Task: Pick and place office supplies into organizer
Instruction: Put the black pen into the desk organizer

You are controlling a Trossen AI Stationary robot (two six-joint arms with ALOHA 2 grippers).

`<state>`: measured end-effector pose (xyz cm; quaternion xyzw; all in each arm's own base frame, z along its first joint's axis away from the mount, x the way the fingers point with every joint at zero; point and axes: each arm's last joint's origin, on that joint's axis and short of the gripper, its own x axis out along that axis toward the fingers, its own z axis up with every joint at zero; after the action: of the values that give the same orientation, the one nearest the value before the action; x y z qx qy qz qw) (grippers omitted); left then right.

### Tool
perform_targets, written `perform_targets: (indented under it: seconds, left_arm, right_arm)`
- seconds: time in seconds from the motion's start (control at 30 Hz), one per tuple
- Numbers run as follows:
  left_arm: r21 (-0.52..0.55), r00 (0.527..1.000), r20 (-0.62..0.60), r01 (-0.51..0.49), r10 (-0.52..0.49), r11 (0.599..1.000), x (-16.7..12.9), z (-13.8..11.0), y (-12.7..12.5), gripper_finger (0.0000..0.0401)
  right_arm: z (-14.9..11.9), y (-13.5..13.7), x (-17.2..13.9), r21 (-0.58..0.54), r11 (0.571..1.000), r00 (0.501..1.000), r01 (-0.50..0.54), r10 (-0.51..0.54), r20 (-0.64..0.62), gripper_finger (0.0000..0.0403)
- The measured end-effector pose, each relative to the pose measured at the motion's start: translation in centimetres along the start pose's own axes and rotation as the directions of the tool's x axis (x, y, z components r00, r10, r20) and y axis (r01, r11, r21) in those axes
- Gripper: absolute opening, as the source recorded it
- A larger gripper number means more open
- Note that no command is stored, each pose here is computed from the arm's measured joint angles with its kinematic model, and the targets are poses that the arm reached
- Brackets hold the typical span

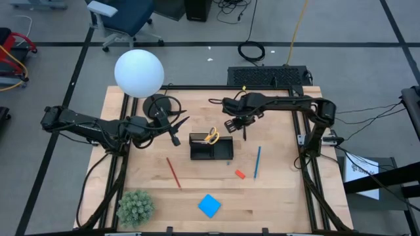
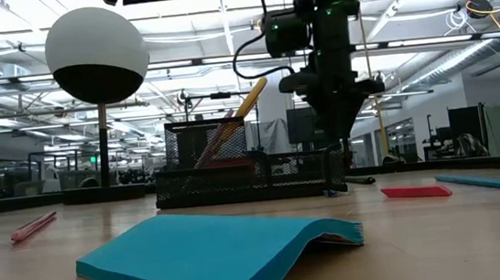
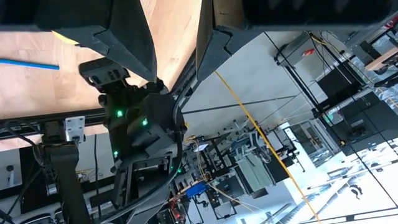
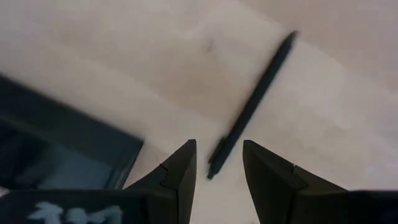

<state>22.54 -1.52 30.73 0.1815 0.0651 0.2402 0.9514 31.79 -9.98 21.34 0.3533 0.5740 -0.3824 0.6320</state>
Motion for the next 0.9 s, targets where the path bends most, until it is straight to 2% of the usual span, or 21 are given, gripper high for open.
perform_targets:
  seconds: [0.1, 0.23, 0.6, 0.7, 0.9]
  left_arm:
    - [0.0, 1.0, 0.0, 0.0, 0.0, 1.0, 0.0, 0.0, 0.0, 0.012]
    - [0.0, 1.0, 0.0, 0.0, 0.0, 1.0, 0.0, 0.0, 0.0, 0.012]
    - [0.0, 1.0, 0.0, 0.0, 0.0, 1.0, 0.0, 0.0, 0.0, 0.012]
    - [0.0, 1.0, 0.0, 0.0, 0.0, 1.0, 0.0, 0.0, 0.0, 0.012]
    - [0.0, 1.0, 0.0, 0.0, 0.0, 1.0, 0.0, 0.0, 0.0, 0.012]
  right_arm:
    - [0.1, -0.1, -0.2, 0.071, 0.997, 0.998, 0.033, -0.037, 0.054, 0.0123]
    - [0.0, -0.1, -0.1, 0.109, 0.993, 0.995, 0.052, -0.061, 0.08, 0.0123]
    - [-1.8, -1.6, 3.1, 0.141, 0.979, 0.989, 0.144, -0.145, -0.007, 0.0123]
    - [-2.0, -1.7, 4.1, 0.144, 0.981, 0.992, 0.128, -0.13, 0.001, 0.0123]
    - [-2.2, -1.5, 5.6, 0.152, 0.988, 0.999, 0.032, -0.036, 0.02, 0.0123]
